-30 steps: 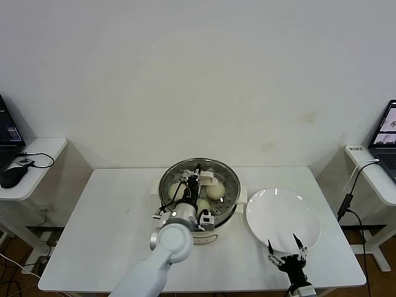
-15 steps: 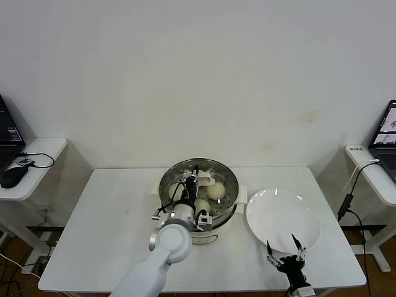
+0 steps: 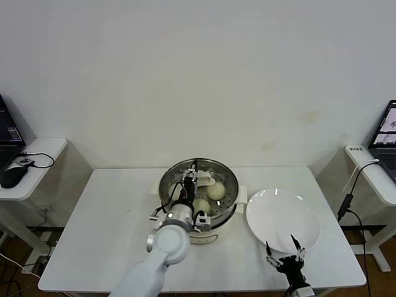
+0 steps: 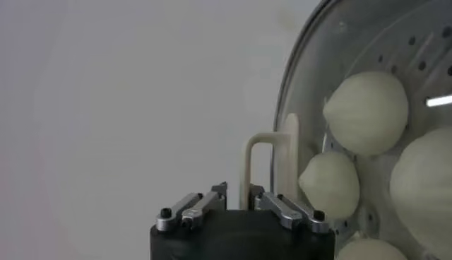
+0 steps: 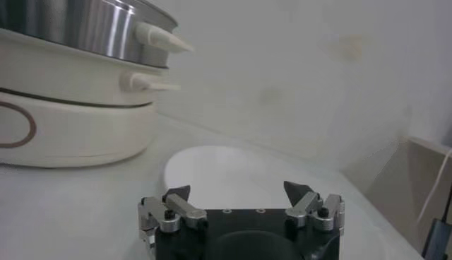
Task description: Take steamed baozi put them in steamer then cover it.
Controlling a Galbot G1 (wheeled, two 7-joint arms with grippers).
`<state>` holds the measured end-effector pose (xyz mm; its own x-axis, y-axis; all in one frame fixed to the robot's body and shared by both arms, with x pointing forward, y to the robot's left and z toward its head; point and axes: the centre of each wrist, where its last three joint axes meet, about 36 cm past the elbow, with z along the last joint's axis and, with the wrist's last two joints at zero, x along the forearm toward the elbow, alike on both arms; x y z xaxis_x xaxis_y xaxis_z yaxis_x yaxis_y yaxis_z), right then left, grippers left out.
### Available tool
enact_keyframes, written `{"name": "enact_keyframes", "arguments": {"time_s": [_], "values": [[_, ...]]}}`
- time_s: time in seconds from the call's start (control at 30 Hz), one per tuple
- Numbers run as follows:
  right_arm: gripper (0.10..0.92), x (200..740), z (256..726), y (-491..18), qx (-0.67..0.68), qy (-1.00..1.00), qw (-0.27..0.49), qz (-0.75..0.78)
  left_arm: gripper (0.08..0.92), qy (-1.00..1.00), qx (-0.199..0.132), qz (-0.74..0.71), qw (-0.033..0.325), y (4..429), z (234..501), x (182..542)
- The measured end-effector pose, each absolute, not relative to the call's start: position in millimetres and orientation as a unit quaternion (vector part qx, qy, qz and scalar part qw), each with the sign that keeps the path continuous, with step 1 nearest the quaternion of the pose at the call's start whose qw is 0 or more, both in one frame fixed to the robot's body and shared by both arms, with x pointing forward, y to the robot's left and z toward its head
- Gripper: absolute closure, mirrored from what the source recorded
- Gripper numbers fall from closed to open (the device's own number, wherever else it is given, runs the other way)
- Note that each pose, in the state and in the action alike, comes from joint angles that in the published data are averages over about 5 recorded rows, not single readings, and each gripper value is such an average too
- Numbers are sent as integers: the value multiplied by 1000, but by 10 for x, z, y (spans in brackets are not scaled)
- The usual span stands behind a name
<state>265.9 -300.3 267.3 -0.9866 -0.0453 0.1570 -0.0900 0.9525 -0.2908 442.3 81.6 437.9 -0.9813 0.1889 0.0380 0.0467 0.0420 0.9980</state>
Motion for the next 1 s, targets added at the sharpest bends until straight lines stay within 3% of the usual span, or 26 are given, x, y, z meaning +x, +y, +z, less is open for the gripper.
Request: {"name": "enact_keyframes", "arguments": {"time_s": [0.43, 0.73, 1.0], "values": [[200, 2627, 2679, -3021, 36, -984, 77, 154, 202, 738, 83, 666, 71, 1050, 4513, 3955], [200, 2595, 2712, -3051, 42, -985, 74, 153, 177, 790, 79, 602, 81, 1352, 4709, 3368], [200, 2544, 2736, -3075, 46, -986, 71, 142, 177, 879, 66, 469, 51, 1985, 4508, 2975]]}}
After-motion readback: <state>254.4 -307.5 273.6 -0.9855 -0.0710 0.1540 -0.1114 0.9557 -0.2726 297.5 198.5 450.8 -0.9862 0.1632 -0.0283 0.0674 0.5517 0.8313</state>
